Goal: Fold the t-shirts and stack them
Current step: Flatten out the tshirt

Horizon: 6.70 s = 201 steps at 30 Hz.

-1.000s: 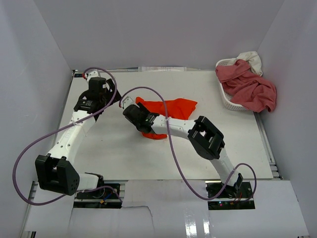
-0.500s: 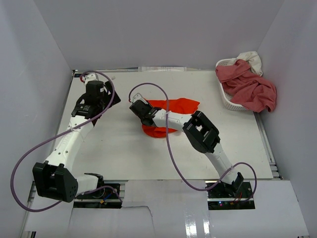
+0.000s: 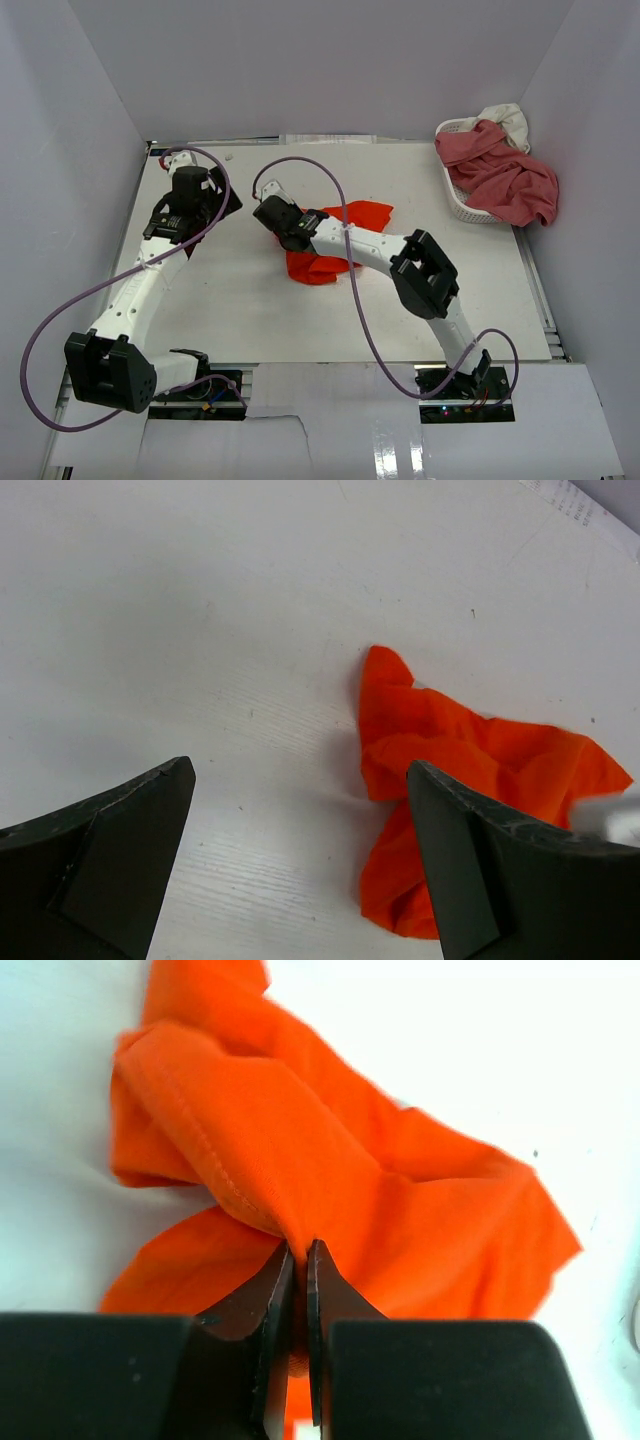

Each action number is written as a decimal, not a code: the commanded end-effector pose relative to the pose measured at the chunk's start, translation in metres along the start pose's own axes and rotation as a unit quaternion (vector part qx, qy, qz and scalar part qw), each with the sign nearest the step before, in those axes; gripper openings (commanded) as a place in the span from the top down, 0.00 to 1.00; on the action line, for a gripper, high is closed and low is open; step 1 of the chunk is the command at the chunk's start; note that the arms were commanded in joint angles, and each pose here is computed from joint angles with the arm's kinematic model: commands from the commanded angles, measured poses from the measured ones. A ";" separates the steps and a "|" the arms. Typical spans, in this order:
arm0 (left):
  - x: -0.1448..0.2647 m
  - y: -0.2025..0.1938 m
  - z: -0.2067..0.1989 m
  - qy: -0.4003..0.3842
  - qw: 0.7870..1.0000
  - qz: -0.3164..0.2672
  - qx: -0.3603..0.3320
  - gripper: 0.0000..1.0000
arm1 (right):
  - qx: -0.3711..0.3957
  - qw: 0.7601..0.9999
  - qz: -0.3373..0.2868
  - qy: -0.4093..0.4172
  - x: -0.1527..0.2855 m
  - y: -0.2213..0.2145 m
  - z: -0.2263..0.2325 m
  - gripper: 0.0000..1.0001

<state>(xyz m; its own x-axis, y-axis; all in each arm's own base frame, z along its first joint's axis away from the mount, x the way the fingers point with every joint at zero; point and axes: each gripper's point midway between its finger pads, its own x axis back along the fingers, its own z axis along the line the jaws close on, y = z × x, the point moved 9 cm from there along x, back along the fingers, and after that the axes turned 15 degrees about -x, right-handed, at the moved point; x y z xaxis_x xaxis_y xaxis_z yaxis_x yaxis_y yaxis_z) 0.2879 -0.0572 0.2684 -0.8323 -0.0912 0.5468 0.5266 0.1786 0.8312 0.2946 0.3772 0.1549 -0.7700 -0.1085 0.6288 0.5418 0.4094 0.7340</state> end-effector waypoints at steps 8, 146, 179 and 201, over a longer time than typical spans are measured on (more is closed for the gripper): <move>0.011 0.008 0.006 0.013 0.999 -0.028 0.012 0.02 | -0.098 0.976 -0.085 0.177 0.181 0.074 -0.046 0.86; 0.023 -0.011 -0.097 -0.453 0.880 -0.011 -0.144 0.02 | -0.309 0.941 -0.140 -0.012 0.233 0.066 -0.272 0.92; 0.127 -0.237 -0.259 -0.325 0.802 0.109 -0.490 0.16 | -0.352 0.935 -0.045 -0.019 0.140 0.042 -0.336 0.92; 0.125 -0.285 -0.308 -0.348 0.778 0.105 -0.512 0.22 | -0.352 0.935 -0.031 -0.014 0.129 0.019 -0.335 0.92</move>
<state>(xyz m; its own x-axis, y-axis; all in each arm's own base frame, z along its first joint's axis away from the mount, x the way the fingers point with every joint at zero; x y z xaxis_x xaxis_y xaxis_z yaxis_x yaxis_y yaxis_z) 0.0858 -0.4066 0.1179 -0.4006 0.3962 0.8261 0.2505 -0.8199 0.5147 0.3210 0.0696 0.3200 -0.7621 -0.0642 0.6443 0.6319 -0.2907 0.7185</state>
